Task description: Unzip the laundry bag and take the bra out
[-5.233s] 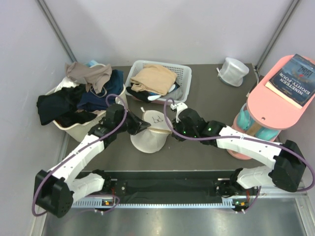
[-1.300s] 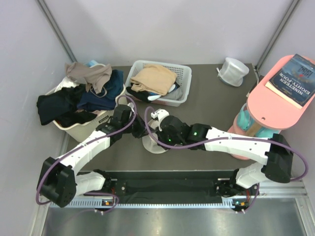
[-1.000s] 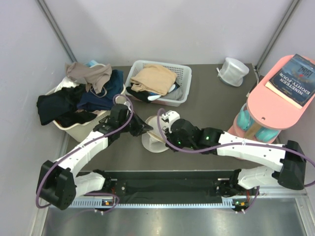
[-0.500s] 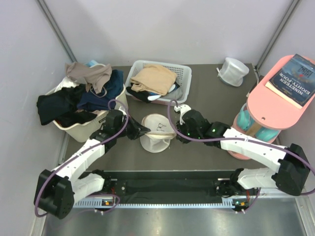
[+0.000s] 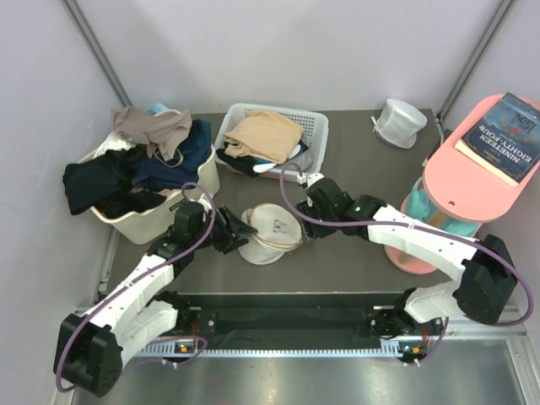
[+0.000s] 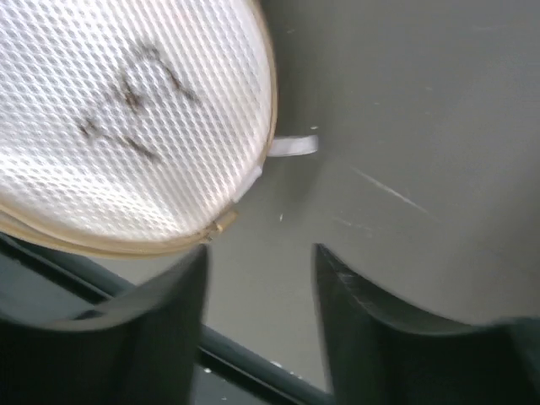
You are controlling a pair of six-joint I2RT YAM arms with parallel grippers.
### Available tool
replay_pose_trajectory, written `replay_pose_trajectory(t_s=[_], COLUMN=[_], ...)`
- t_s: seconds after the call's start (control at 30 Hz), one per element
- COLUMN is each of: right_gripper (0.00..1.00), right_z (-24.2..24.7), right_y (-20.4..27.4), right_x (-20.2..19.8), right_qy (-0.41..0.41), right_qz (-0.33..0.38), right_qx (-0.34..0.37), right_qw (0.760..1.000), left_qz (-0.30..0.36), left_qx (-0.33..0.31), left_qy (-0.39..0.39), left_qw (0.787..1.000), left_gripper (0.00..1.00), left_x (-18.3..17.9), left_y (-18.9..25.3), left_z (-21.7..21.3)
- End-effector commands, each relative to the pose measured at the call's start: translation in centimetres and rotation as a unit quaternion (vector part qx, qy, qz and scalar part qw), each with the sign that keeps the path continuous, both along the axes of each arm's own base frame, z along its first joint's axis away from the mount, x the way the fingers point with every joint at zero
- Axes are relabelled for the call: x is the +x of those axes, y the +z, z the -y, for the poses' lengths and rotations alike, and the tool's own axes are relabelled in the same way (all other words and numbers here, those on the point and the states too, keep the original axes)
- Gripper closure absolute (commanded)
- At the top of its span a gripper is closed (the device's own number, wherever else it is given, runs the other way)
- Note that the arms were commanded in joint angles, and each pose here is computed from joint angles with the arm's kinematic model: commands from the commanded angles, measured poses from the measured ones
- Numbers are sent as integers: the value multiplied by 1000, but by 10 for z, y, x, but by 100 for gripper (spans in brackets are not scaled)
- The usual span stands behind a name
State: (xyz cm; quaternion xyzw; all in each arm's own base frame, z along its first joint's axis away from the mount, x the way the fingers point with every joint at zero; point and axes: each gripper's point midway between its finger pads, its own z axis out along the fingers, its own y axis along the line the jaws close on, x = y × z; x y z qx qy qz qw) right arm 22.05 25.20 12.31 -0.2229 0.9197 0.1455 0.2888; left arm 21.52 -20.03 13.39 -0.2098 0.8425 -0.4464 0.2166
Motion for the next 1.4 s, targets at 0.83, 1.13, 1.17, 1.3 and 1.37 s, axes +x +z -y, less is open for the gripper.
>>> replay_pose_trajectory(t_s=[0.83,1.13,1.17,1.3,1.37], right_gripper=[31,30,30,30,30], right_z=[-131,-127,-128,-137,-144], right_y=[37,35,32,22,18], right_x=[23,15,15,14,13], right_qy=[22,20,19,25,29], right_qz=[-23,-38,-41,-49,-53], right_qx=[75,80,80,79,76], right_qw=[997,996,996,995,995], left_qz=[77,50,47,38,36], left_qx=[84,97,98,100,100], left_qy=[-3,-8,-9,-11,-15], left_qw=[994,994,994,994,994], left_gripper=[25,40,43,55,63], left_x=[46,41,41,37,34], left_y=[39,17,15,9,4], left_z=[-9,-12,-12,-13,-13])
